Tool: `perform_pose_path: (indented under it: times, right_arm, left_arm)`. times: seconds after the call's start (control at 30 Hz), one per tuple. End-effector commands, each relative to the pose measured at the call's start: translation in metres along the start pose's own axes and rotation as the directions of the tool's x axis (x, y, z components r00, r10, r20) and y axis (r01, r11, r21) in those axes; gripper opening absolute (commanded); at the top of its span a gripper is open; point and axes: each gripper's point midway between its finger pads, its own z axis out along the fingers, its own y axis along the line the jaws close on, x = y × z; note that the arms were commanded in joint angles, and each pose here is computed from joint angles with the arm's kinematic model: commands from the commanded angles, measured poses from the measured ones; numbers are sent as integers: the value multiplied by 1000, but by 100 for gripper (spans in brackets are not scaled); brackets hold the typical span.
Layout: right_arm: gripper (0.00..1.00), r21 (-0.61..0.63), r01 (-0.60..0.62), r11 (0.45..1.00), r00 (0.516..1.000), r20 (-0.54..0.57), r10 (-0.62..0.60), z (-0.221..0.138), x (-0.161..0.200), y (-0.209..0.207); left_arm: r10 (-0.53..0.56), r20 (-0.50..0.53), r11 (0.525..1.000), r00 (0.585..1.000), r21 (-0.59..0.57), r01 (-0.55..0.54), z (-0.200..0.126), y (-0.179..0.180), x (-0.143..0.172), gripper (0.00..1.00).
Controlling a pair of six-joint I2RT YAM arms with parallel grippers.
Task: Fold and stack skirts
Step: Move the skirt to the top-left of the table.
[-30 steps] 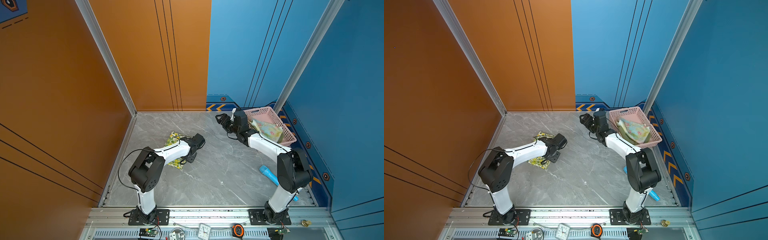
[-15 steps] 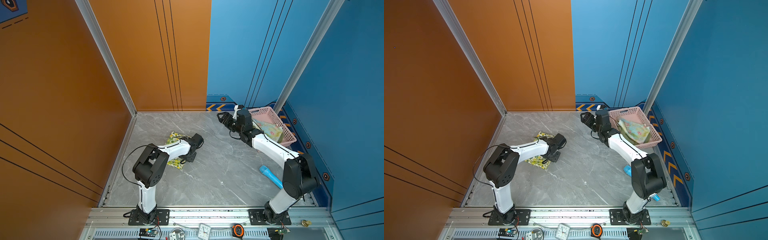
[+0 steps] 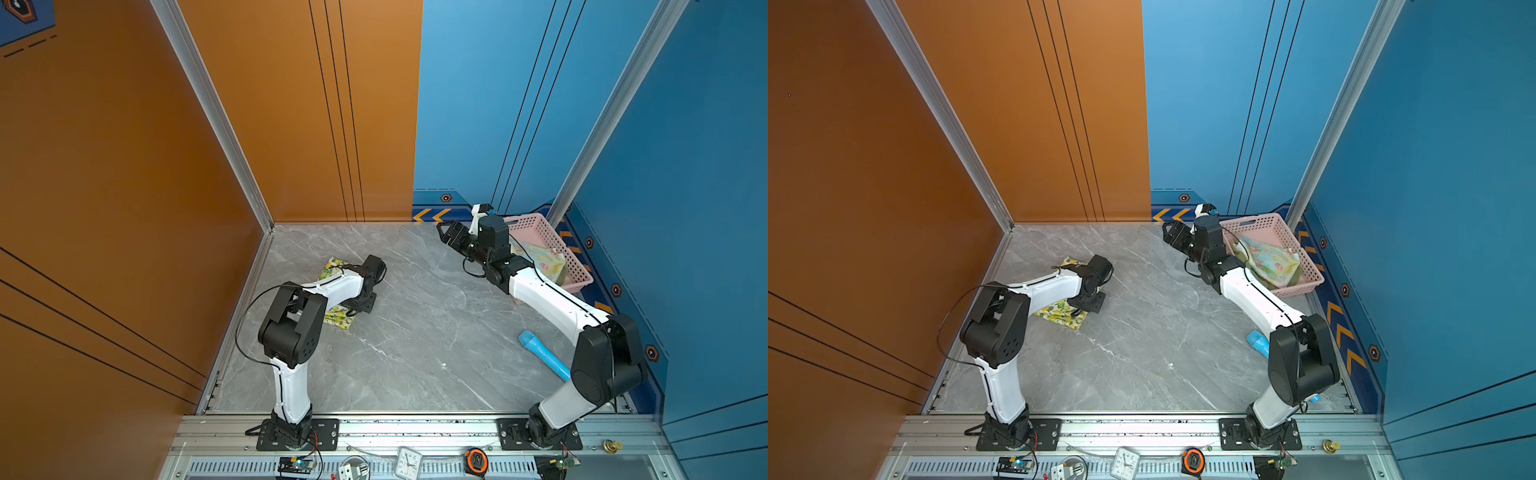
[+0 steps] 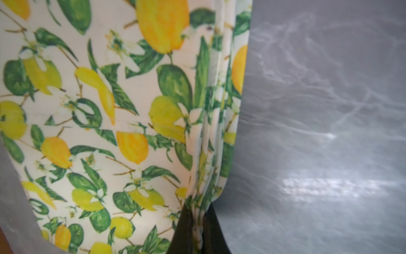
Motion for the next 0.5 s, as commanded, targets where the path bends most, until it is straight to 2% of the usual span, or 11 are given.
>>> perform_pose_path:
  times: [0.0, 0.2, 0.47]
  right_arm:
    - [78, -10, 37, 999, 998, 49, -37, -8, -21, 14]
    - [78, -29, 49, 998, 998, 49, -48, -2, -20, 18]
    - [78, -25, 98, 995, 995, 31, -97, 10, -14, 15]
  left_arm:
    - [3, -18, 1000, 1000, 5, -3, 10, 15, -10, 0]
    - [38, -22, 998, 999, -41, -38, 23, 36, -29, 0]
    - [-38, -11, 998, 999, -52, 38, 39, 80, -58, 0]
